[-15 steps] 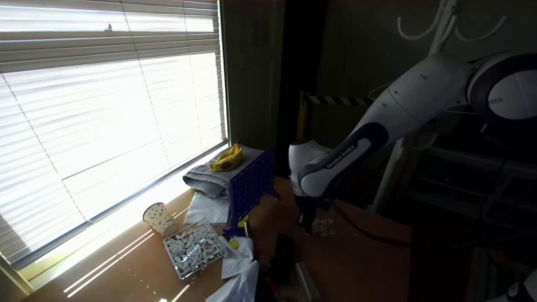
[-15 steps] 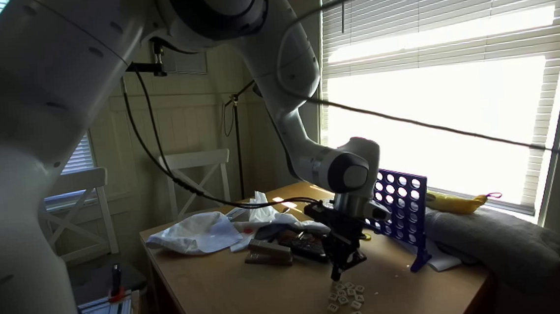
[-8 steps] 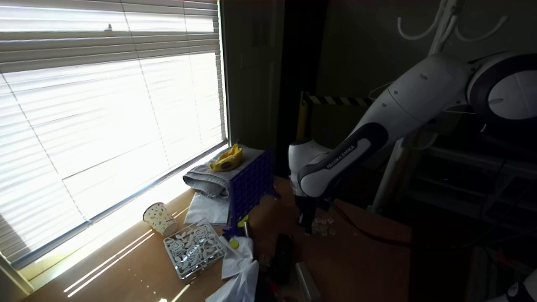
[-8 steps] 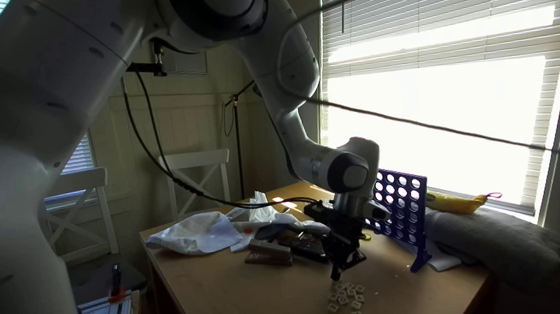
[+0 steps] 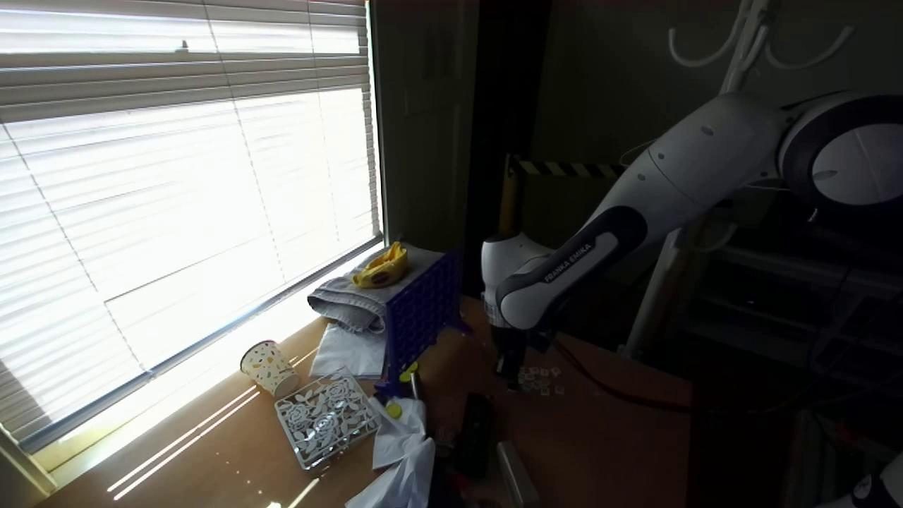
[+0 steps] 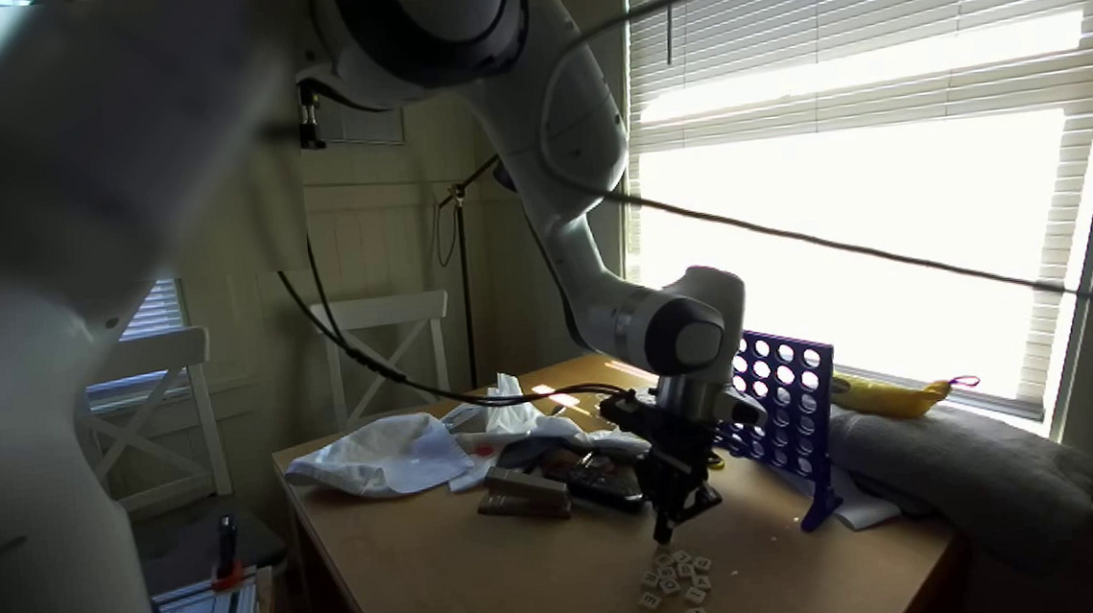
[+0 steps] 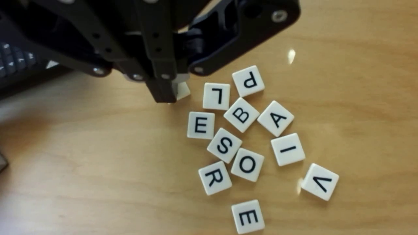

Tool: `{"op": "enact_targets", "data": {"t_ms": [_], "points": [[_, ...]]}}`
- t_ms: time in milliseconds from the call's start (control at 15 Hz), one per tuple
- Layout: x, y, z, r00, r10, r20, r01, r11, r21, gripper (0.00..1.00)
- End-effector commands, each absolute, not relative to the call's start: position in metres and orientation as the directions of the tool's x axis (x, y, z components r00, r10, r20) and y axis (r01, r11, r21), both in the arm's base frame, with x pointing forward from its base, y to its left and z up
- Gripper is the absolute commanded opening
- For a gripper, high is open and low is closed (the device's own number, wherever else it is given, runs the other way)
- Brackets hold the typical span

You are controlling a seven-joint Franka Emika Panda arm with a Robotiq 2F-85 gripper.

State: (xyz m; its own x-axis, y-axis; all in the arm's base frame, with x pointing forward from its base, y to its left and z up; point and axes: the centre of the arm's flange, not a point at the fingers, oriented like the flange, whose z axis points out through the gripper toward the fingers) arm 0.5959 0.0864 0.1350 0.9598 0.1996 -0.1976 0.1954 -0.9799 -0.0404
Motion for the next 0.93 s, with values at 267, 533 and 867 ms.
{"op": "enact_targets", "data": {"t_ms": [267,533,867], "points": [[0.614,0.087,0.126,0.962,0.211,-0.172,0.207,-0.977,-0.040,0.00],[0.616,0.087,0.125,0.965,0.210,-0.160,0.206,-0.978,-0.043,0.00],[0.611,0.090,0.135,0.968,0.211,-0.138,0.205,-0.977,-0.057,0.00]]}}
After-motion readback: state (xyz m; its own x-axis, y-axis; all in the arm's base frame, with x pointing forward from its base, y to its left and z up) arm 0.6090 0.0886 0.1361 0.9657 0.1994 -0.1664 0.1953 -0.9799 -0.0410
